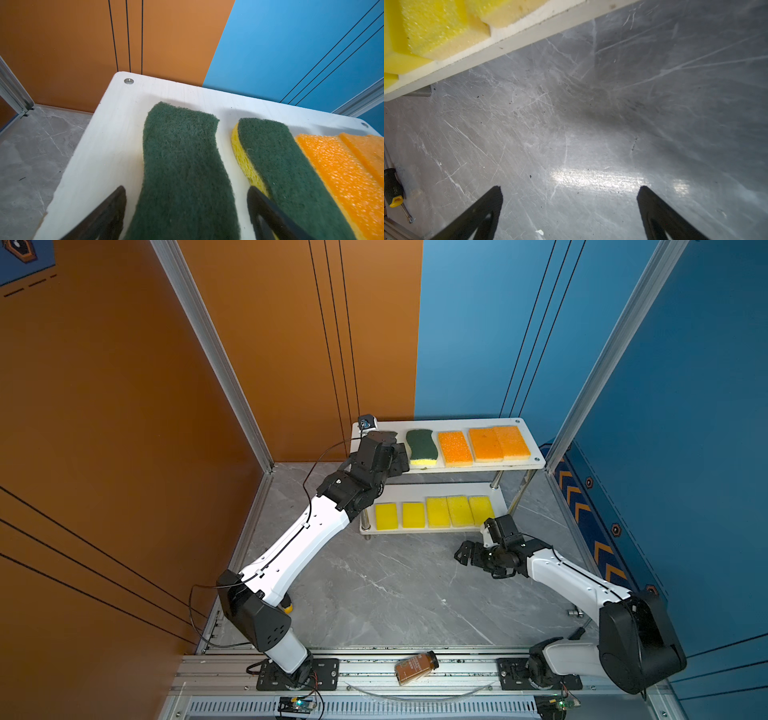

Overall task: Place and organize the cleaning sponges onto the shelf
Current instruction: 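Lower the green sponge onto the top shelf with the left gripper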

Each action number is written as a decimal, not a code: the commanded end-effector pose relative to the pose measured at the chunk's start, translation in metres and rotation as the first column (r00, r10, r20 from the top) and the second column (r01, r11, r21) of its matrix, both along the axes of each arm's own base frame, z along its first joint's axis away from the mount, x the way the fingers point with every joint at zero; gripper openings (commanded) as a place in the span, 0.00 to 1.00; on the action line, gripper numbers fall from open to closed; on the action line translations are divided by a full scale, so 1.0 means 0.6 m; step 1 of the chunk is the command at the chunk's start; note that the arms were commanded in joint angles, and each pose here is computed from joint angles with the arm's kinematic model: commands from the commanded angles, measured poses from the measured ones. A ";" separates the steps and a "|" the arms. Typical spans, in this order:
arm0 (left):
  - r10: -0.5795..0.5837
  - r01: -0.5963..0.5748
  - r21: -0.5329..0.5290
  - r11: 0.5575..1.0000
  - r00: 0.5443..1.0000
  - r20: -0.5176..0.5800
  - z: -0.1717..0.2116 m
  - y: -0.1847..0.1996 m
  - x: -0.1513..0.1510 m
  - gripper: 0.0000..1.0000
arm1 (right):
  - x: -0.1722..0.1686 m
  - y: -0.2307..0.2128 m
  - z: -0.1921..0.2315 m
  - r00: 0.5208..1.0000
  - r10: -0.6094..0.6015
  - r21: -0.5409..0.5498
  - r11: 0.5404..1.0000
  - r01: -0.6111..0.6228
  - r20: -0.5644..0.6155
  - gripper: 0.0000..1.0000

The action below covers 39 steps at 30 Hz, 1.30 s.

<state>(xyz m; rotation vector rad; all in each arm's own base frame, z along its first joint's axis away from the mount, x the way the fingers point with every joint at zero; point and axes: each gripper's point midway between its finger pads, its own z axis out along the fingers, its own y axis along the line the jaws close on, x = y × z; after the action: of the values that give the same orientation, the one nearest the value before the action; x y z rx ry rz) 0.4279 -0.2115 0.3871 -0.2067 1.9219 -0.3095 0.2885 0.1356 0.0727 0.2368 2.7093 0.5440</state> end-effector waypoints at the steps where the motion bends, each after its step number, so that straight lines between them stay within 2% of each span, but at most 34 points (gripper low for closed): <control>1: -0.023 0.022 -0.045 0.999 0.999 -0.031 -0.011 0.000 -0.007 0.92 | -0.004 0.005 -0.006 1.000 0.003 0.011 1.000 -0.003 -0.016 1.00; 16: -0.069 0.066 -0.108 0.992 0.997 -0.028 -0.006 -0.019 -0.007 0.93 | -0.006 0.003 -0.005 1.000 0.002 0.009 1.000 -0.002 -0.015 1.00; 25: -0.072 0.069 -0.112 0.991 0.997 -0.024 -0.003 -0.020 -0.011 0.94 | -0.007 0.003 -0.006 1.000 0.002 0.008 1.000 -0.002 -0.014 1.00; 35: -0.067 0.065 -0.122 0.990 0.998 -0.008 0.005 -0.013 -0.017 1.00 | -0.006 0.003 -0.004 1.000 0.003 0.010 1.000 -0.003 -0.010 1.00; 39: -0.072 0.070 -0.127 0.989 0.997 -0.009 0.005 -0.015 -0.018 0.99 | -0.005 0.004 -0.003 1.000 0.003 0.012 1.000 -0.003 -0.010 1.00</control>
<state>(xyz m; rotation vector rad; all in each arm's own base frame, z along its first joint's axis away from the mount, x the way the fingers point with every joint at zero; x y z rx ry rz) 0.4220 -0.2212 0.3953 -0.2244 1.9047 -0.4595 0.2885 0.1356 0.0726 0.2368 2.7097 0.5439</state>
